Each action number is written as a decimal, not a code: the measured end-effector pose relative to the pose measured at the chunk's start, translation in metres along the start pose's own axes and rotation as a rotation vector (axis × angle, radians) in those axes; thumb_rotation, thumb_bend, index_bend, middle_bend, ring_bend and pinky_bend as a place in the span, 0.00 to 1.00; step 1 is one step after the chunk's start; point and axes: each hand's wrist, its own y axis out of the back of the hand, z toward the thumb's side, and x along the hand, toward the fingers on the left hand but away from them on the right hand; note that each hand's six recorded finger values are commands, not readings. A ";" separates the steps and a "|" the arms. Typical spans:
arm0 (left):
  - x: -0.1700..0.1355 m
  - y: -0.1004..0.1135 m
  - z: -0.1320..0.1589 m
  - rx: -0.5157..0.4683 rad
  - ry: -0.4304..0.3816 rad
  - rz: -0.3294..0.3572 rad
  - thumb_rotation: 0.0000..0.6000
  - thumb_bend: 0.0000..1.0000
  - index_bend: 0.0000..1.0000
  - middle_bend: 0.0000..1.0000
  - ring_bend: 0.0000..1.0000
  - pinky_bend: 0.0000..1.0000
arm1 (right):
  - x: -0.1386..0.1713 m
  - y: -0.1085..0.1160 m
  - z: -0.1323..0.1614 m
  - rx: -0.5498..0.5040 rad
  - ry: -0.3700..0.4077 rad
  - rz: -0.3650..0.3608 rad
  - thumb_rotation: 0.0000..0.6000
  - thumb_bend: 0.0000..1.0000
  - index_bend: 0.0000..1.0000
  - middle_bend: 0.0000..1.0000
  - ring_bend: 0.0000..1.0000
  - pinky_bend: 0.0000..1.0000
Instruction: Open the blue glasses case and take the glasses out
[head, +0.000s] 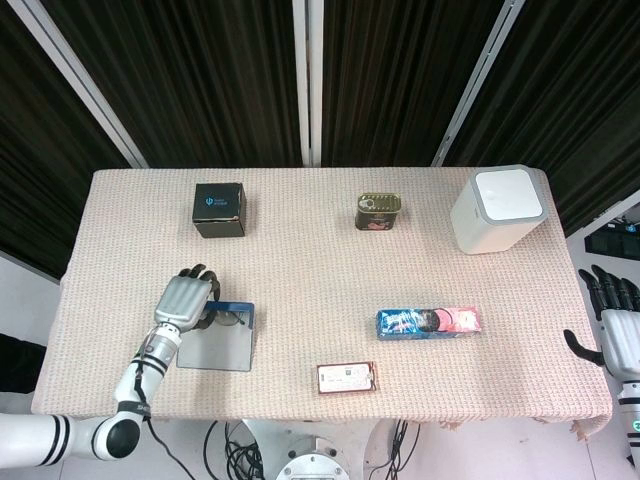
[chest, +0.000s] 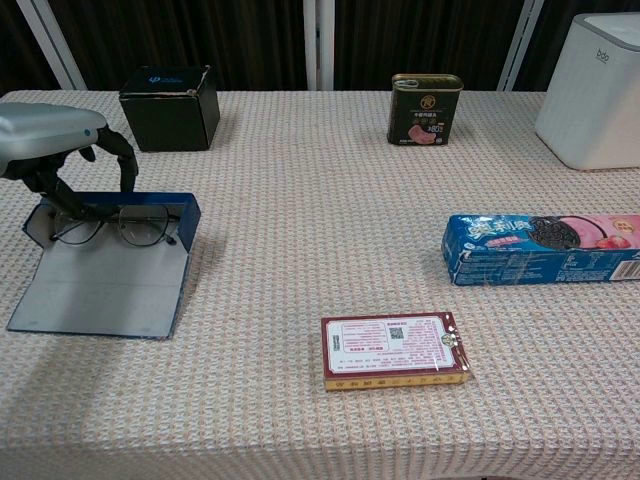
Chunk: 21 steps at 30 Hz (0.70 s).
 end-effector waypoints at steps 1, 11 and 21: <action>0.000 0.001 0.000 0.005 -0.003 0.021 1.00 0.44 0.57 0.24 0.11 0.21 | 0.000 0.000 0.000 0.000 0.001 0.000 1.00 0.24 0.00 0.00 0.00 0.00; 0.002 0.008 0.004 0.036 -0.041 0.248 1.00 0.47 0.59 0.25 0.11 0.21 | 0.000 -0.001 0.000 0.000 0.000 0.006 1.00 0.24 0.00 0.00 0.00 0.00; 0.006 -0.010 -0.001 0.086 -0.049 0.315 1.00 0.47 0.59 0.26 0.11 0.21 | 0.001 -0.003 -0.001 0.005 -0.005 0.014 1.00 0.24 0.00 0.00 0.00 0.00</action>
